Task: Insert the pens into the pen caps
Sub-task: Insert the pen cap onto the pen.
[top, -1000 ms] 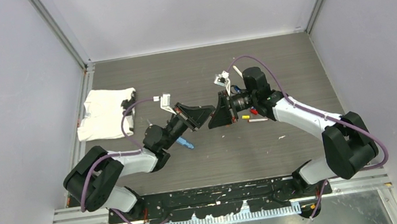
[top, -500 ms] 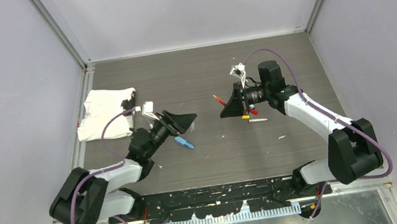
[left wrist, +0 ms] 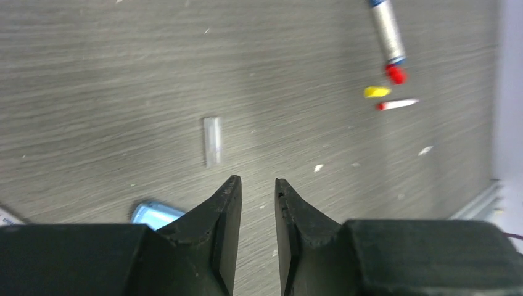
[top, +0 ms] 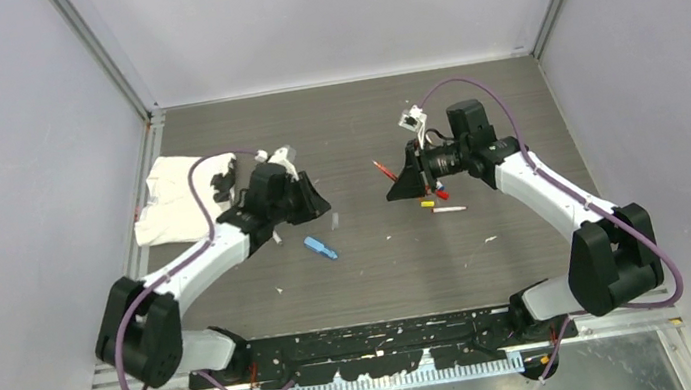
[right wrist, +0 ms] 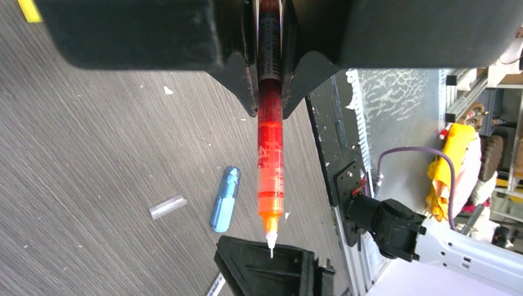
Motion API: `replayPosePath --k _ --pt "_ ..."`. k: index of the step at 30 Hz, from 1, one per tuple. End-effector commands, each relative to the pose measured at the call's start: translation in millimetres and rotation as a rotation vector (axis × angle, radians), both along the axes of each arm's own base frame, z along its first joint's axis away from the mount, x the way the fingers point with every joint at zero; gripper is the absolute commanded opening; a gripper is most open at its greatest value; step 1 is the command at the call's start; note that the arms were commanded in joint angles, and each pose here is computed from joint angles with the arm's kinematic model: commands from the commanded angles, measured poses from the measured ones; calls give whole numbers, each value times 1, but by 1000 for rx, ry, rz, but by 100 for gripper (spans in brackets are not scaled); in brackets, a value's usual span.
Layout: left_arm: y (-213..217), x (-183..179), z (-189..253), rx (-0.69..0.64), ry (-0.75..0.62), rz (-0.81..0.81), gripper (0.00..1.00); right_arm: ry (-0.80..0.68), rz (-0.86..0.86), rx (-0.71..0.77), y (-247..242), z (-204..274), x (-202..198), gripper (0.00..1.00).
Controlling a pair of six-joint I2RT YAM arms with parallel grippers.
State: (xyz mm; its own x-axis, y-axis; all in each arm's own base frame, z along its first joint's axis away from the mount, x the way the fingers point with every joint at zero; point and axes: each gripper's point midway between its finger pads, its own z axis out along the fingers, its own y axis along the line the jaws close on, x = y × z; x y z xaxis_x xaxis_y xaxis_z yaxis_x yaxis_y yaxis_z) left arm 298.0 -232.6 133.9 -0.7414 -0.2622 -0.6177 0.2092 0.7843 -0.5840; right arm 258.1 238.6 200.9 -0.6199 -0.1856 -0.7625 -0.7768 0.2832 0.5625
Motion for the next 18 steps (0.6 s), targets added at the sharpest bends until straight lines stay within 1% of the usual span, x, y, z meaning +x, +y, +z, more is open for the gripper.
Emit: replayPosePath --k 1,4,8,13,18 --pt "18 -19 -43 357 131 -22 27 -70 -28 -8 -6 15 9 1" --pt "10 -19 -48 482 117 -56 28 -70 -37 -7 -8 15 10 1" --pt "2 -15 -55 587 120 -95 29 -69 -41 -4 -8 15 11 1" --pt "-5 -6 -64 663 127 -131 29 -61 -45 -2 -9 14 12 1" --pt "-16 3 -69 685 134 -159 29 -55 -47 0 -10 13 13 1"
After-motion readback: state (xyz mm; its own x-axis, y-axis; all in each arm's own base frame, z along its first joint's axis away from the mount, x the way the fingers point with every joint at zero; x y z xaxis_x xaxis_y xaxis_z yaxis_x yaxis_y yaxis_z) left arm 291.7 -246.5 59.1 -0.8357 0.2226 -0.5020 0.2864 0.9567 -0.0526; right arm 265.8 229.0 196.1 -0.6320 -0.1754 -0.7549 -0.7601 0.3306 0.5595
